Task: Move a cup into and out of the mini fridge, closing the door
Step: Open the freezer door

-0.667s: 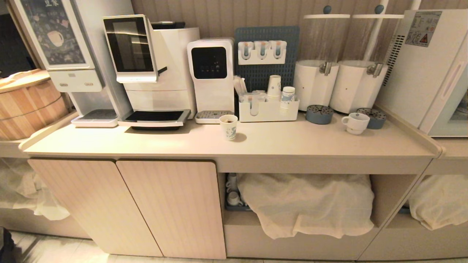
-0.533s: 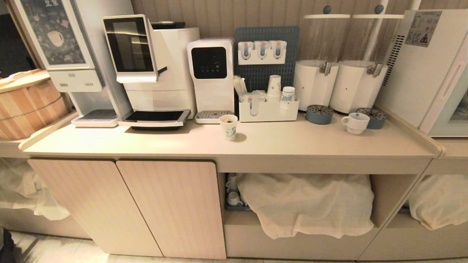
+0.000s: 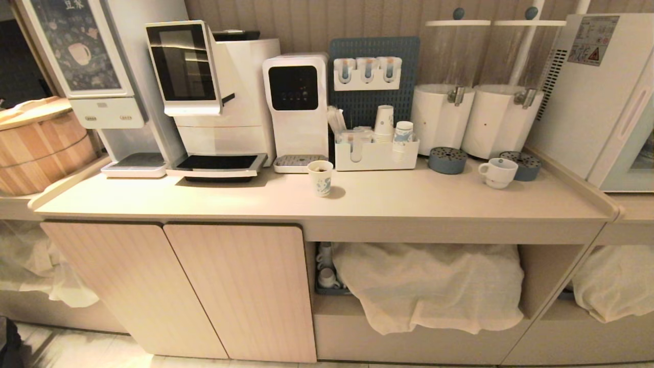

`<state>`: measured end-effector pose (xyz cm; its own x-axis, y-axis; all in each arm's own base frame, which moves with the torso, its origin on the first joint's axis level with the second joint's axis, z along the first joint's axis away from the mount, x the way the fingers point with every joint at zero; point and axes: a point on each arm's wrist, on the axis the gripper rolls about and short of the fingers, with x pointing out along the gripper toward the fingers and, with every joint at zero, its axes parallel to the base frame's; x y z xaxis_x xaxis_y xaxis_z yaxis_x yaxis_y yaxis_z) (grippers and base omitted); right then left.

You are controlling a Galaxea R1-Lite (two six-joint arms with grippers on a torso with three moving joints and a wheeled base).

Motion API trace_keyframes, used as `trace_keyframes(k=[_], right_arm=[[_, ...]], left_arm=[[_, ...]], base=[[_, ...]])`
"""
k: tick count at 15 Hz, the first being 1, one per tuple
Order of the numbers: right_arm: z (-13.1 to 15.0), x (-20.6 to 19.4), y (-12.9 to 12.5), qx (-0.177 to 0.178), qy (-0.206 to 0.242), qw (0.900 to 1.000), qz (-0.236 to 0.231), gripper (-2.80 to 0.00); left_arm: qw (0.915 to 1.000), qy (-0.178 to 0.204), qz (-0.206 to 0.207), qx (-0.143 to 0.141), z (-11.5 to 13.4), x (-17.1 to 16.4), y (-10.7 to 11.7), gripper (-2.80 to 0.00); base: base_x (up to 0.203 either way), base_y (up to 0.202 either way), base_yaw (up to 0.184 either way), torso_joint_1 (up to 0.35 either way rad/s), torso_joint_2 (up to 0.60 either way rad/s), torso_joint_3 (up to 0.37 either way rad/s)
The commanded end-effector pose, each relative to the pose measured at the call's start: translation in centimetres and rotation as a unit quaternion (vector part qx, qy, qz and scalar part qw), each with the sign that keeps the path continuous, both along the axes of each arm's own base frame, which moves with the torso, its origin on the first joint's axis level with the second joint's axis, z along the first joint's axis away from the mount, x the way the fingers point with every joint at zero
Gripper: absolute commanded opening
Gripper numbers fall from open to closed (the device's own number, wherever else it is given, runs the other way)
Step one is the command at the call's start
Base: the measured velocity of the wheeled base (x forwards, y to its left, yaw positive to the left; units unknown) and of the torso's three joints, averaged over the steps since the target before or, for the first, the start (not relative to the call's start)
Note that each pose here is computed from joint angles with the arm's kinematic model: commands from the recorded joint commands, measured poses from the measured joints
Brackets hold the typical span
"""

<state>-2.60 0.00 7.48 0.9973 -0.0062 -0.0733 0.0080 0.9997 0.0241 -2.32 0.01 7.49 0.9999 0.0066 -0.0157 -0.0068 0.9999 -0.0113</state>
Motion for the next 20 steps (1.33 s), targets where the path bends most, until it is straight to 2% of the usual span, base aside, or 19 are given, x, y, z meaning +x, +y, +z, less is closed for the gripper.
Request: trace_keyframes(k=[1, 4, 20], right_arm=[[0.0, 0.01, 0.0, 0.0, 0.001, 1.0, 0.0, -2.8], [0.0, 0.01, 0.0, 0.0, 0.001, 1.0, 0.0, -2.8], [0.04, 0.0, 0.0, 0.0, 0.0, 1.0, 0.0, -2.8]], left_arm=[[1.0, 0.0, 0.001, 0.0, 0.01, -0.01, 0.0, -2.8], [1.0, 0.0, 0.001, 0.0, 0.01, -0.01, 0.0, -2.8], [1.0, 0.001, 0.001, 0.0, -0.01, -0.01, 0.0, -2.8]], base=[[0.0, 0.0, 0.0, 0.0, 0.0, 0.0], [0.002, -0.078, 0.001, 0.003, 0.0, 0.002], [0.0, -0.194, 0.0, 0.003, 0.0, 0.002]])
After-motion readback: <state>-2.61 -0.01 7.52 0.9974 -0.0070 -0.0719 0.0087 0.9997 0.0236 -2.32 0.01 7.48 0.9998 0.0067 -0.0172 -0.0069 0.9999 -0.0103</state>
